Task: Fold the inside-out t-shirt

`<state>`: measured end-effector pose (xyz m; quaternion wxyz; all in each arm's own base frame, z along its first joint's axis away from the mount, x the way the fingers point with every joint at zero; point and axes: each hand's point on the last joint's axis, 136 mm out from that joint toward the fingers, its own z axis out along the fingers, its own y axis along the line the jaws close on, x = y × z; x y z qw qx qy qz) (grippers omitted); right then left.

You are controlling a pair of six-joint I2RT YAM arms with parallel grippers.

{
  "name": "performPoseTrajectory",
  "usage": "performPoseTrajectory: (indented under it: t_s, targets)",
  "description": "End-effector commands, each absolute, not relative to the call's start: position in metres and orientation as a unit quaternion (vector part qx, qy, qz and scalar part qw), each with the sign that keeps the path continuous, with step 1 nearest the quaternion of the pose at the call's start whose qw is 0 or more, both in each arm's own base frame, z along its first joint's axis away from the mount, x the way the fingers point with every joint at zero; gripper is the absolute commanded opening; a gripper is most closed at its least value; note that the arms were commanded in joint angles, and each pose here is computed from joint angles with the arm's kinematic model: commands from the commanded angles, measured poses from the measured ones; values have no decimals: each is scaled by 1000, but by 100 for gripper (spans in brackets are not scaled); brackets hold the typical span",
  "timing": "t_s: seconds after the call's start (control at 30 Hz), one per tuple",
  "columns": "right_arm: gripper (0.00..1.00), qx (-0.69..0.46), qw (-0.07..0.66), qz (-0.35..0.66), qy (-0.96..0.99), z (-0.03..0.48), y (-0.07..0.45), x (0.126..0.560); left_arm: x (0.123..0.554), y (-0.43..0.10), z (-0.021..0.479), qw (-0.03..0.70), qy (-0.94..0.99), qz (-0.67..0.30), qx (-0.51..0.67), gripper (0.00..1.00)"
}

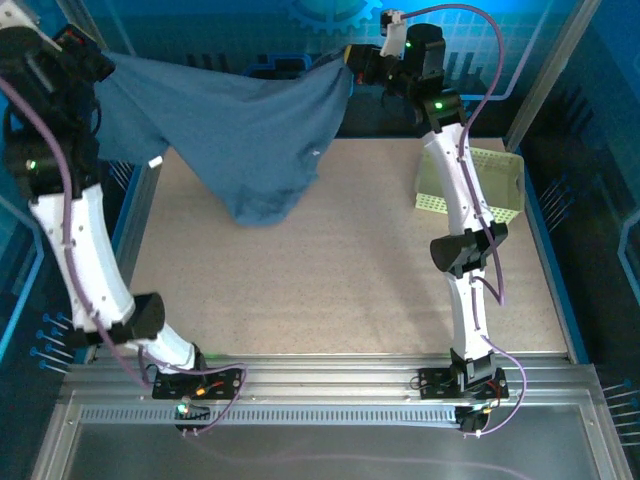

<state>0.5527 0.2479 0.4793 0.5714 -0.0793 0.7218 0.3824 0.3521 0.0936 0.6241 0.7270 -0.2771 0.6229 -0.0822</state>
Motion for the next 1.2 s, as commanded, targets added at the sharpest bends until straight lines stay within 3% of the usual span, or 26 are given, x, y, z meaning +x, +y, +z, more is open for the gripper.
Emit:
performPoseTrajectory:
  t_s: [0.0, 0.23, 0.5, 0.7, 0.97, 1.1, 1.17]
  targets:
    - [0, -93, 586, 402, 697, 489, 255, 556, 299, 52, 678, 791, 564, -147, -187, 0]
    - [0, -96, 497, 351, 788, 388, 261, 575, 265, -23, 613, 736, 616, -266, -89, 0]
    - [0, -59, 386, 279, 877, 237, 235, 591, 264, -124, 432, 571, 749, -337, 13, 0]
    - [0, -13, 334, 246, 910, 168, 197, 599, 239, -211, 319, 467, 808, -348, 89, 0]
    - [5, 13, 313, 218, 924, 145, 169, 613, 211, -304, 236, 403, 844, -321, 148, 0]
    - [15, 18, 319, 217, 922, 152, 161, 620, 203, -347, 216, 390, 846, -325, 163, 0]
    - [28, 23, 325, 209, 922, 162, 154, 622, 198, -370, 206, 375, 849, -331, 174, 0]
